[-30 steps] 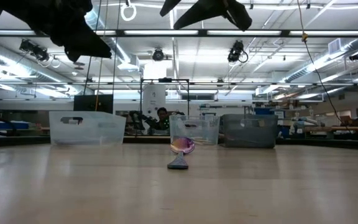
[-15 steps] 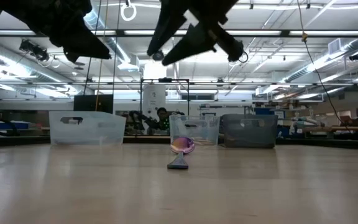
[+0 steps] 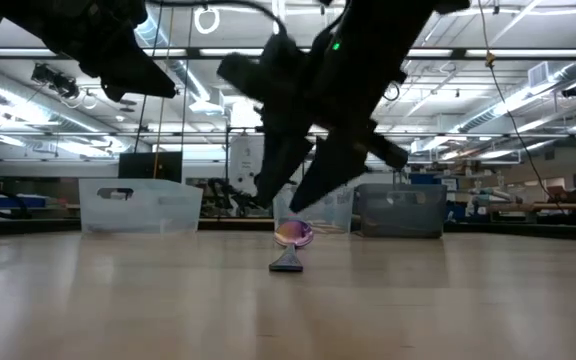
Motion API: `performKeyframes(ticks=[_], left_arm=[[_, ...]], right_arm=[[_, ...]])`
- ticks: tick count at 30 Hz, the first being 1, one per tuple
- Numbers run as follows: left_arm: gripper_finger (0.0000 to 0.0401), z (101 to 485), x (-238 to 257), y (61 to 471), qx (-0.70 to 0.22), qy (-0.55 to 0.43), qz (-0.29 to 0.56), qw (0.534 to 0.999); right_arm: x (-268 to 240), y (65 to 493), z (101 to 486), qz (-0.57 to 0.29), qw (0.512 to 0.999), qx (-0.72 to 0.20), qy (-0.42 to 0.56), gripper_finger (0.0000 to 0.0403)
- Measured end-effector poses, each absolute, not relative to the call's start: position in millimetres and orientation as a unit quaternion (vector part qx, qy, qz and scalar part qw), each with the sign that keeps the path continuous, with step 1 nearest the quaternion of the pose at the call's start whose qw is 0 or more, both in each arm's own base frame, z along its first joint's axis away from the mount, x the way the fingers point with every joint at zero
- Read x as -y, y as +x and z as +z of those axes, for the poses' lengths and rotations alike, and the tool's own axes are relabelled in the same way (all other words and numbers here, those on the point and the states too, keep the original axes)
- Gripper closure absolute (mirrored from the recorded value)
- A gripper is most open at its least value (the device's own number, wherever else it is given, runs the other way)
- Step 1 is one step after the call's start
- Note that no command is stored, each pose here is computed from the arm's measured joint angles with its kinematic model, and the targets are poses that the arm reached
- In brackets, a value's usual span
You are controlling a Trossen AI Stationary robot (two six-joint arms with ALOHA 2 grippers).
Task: Sort silverware by color (type)
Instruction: Put the blue spoon into the black bin
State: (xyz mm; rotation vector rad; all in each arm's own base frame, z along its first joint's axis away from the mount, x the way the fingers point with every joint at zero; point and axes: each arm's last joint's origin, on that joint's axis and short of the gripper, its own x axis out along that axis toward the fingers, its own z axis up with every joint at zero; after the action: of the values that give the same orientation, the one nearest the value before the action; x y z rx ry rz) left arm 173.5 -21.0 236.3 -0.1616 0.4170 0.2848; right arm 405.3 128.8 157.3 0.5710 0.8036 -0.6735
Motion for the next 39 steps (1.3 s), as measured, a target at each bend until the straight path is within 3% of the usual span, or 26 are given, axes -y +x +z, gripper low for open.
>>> performKeyframes(ticks=[6,12,28,39], left_arm=[[0.0307,235,21,173,-0.214,-0.079,0.141,0.963],[0.0307,235,21,173,-0.213,-0.076,0.141,0.964],[0.0307,235,21,173,-0.214,-0.075,0.141,0.964],[0.0307,235,21,172,-0.216,-0.074,0.141,0.963]], right_arm=[[-119,409,143,-0.349,0.805,-0.382,0.291,0.0182],[-117,407,135,-0.370,0.795,-0.385,0.288,0.0189],[-117,408,121,-0.367,0.788,-0.402,0.287,0.0285],[-115,408,121,-0.361,0.786,-0.413,0.284,0.0385]])
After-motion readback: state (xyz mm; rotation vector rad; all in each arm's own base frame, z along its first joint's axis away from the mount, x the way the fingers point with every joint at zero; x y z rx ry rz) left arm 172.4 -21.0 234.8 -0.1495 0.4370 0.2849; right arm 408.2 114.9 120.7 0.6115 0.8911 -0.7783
